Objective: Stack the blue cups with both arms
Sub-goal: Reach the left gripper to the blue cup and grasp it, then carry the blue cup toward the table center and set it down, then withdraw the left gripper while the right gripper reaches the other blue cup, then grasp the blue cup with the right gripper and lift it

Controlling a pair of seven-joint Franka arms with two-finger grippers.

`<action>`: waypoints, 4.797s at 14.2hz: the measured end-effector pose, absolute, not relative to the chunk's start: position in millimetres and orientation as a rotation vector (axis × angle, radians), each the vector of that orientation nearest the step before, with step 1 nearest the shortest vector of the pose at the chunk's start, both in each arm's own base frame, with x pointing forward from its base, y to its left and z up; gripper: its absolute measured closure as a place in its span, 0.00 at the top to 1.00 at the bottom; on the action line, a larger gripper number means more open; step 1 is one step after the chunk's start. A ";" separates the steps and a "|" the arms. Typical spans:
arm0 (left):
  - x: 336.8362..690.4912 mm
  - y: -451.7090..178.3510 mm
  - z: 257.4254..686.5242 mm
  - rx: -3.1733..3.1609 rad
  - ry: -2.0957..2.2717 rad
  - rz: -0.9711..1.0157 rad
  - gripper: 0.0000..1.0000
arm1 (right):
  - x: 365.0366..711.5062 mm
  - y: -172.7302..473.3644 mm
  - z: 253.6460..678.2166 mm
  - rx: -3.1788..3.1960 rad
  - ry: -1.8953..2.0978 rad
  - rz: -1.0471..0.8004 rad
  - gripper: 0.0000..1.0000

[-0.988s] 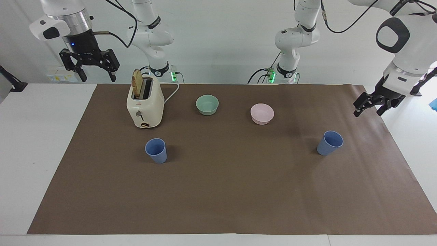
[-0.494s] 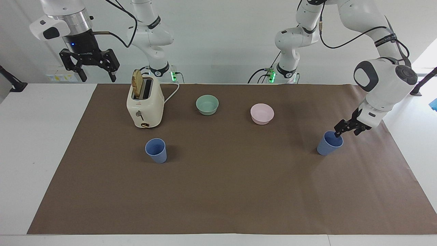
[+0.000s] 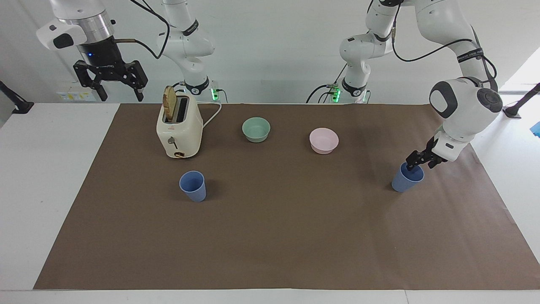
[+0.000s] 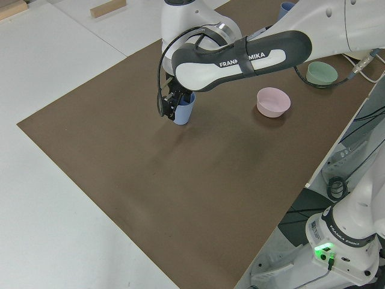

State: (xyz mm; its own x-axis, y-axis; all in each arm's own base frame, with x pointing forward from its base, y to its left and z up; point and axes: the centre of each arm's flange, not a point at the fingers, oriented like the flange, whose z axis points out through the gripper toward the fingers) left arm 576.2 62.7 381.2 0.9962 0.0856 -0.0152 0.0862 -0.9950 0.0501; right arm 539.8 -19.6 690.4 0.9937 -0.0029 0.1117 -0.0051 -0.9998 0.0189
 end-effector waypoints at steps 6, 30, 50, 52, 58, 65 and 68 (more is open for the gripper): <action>584.0 59.2 390.1 3.024 0.226 0.017 0.07 | 539.8 -19.6 690.4 3.118 -0.006 0.175 1.00; 569.7 -326.9 406.7 2.895 0.569 -0.041 0.04 | 539.8 -19.6 690.4 3.118 -0.006 0.175 1.00; 591.1 -202.2 481.1 3.100 0.230 0.048 1.00 | 547.1 -16.2 655.3 3.122 0.005 0.121 1.00; 583.0 -160.6 512.0 3.125 0.071 0.014 1.00 | 552.9 -12.8 632.8 3.123 0.016 0.112 1.00; 563.5 -93.0 559.1 3.130 -0.233 -0.022 1.00 | 571.9 -1.5 560.8 3.143 0.034 0.126 1.00; 527.1 -52.3 632.6 3.127 -0.349 0.004 1.00 | 611.2 27.3 453.7 3.159 0.082 0.110 1.00; 515.5 -41.5 651.7 3.128 -0.349 -0.009 1.00 | 619.7 34.4 423.5 3.157 0.095 0.106 1.00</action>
